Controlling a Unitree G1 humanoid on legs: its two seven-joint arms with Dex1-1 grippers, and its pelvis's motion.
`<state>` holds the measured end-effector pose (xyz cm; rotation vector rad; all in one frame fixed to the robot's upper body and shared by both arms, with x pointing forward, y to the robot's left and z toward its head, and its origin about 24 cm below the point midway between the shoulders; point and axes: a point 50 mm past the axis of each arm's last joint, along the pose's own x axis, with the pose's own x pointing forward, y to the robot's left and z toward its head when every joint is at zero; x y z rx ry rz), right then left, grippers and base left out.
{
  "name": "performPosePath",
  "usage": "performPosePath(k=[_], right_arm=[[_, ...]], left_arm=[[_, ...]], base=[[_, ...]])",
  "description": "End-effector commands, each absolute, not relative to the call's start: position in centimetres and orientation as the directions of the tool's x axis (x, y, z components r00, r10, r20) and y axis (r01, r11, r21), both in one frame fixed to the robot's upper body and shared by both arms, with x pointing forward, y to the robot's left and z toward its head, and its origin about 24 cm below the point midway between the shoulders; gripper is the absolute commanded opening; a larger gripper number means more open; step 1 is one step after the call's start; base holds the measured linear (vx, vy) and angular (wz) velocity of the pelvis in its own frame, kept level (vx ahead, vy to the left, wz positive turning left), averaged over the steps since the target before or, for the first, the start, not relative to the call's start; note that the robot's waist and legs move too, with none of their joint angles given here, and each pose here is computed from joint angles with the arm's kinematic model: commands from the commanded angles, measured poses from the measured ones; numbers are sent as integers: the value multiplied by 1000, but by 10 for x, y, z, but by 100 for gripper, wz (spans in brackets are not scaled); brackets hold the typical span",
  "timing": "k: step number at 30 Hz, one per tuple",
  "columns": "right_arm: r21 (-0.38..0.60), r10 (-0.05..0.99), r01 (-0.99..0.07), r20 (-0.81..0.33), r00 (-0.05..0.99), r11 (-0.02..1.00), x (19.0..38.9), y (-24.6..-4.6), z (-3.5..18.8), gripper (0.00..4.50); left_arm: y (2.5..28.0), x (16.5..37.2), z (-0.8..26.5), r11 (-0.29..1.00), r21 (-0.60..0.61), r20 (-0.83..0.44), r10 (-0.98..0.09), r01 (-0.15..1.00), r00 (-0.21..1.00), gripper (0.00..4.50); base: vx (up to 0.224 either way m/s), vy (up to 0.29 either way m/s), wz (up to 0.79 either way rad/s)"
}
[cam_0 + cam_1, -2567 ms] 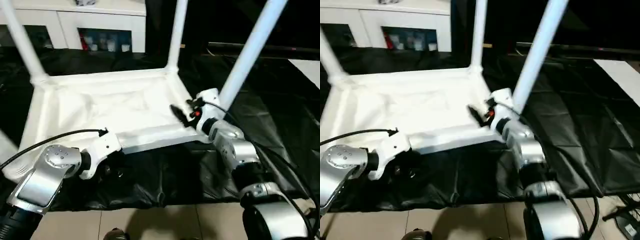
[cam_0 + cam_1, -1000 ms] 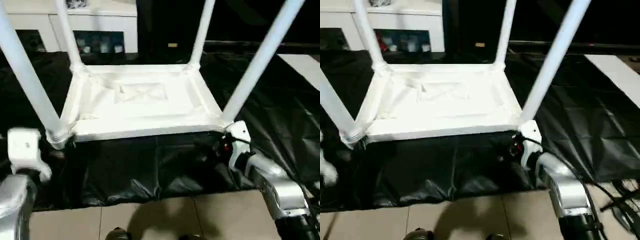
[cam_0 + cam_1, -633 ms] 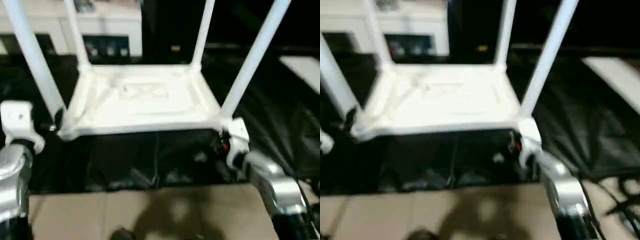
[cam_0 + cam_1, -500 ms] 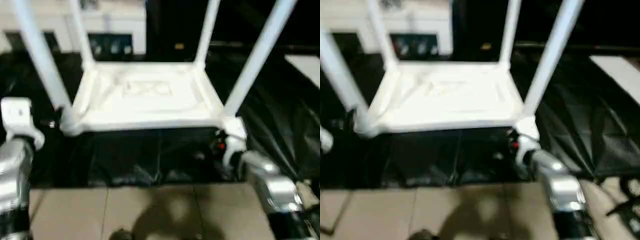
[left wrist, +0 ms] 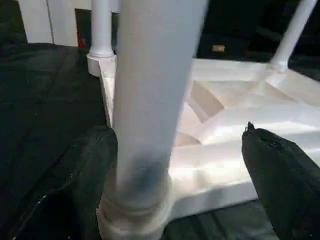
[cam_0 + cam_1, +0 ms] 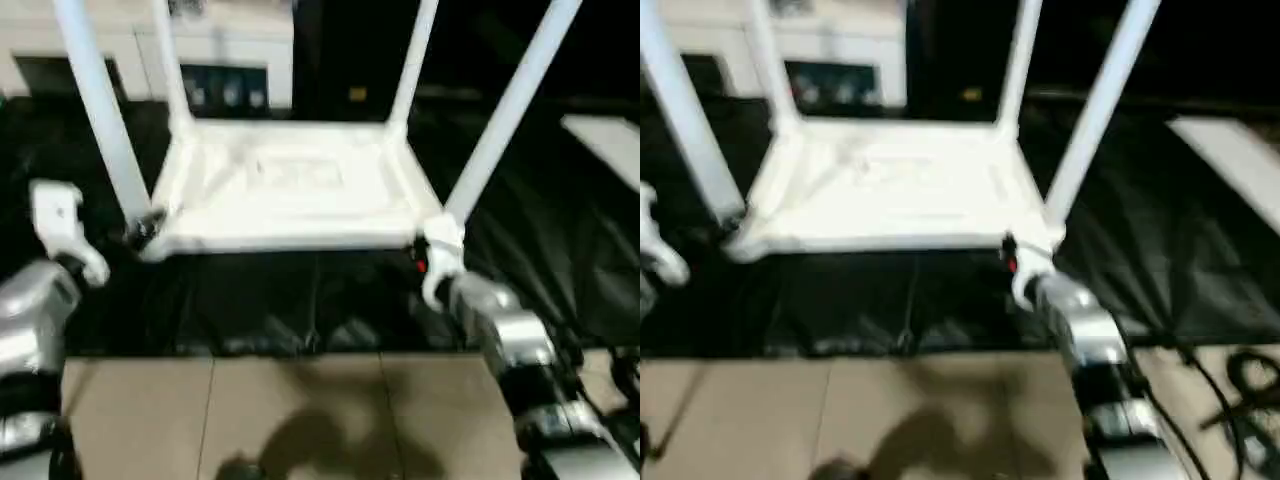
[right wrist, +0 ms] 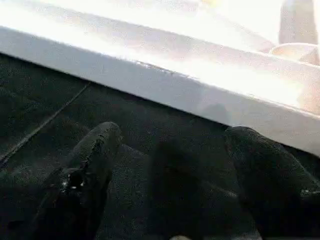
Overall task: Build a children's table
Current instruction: Rotate table base
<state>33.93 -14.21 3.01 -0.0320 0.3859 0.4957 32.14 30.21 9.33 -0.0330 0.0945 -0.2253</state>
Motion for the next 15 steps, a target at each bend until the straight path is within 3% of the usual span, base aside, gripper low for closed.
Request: performPosePath(k=[1,8,10,15], right_arm=[[45,458,-475,-353,816,879,344,-142,33,376],[41,427,-450,-398,812,892,356,-144,27,376],[29,410,-440,-419,810,898,357,-144,23,376],[35,412,-439,-420,809,898,358,-142,21,376]], left_arm=[[293,329,95,961,-34,-92,-278,276,956,445],[273,332,86,866,-162,-129,-495,474,859,445],[257,334,85,800,-210,-115,-591,562,798,445],[234,333,85,694,-245,-107,-714,677,692,445]], base=[[0,0,0],[0,0,0],[0,0,0],[54,11,12]])
